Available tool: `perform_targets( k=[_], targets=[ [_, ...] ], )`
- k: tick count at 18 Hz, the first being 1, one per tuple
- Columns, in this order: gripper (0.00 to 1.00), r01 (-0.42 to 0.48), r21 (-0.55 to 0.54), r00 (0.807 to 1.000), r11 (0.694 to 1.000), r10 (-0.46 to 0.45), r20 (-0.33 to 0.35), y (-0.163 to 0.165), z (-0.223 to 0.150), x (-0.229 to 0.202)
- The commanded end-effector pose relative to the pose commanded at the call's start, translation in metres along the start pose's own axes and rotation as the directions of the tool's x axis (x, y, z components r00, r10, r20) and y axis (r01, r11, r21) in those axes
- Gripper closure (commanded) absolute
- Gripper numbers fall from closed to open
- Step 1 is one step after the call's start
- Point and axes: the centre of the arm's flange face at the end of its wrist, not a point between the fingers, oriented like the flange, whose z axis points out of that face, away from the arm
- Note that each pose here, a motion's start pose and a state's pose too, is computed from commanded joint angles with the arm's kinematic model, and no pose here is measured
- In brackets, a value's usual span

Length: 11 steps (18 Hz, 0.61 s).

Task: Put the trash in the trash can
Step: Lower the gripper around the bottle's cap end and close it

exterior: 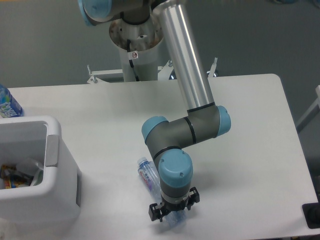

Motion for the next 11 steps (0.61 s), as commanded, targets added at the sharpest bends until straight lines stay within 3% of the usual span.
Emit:
perform_targets(
  k=[5, 11],
  targets=[
    [0.30, -0.005, -0.001, 1.000, 1.000, 0.005, 0.021, 0.0008, 0.0001, 0.0013],
    [0.35, -0.006, 0.004, 1.000, 1.000, 0.006, 0.027, 0.0000, -0.0028, 0.0008]
  ],
)
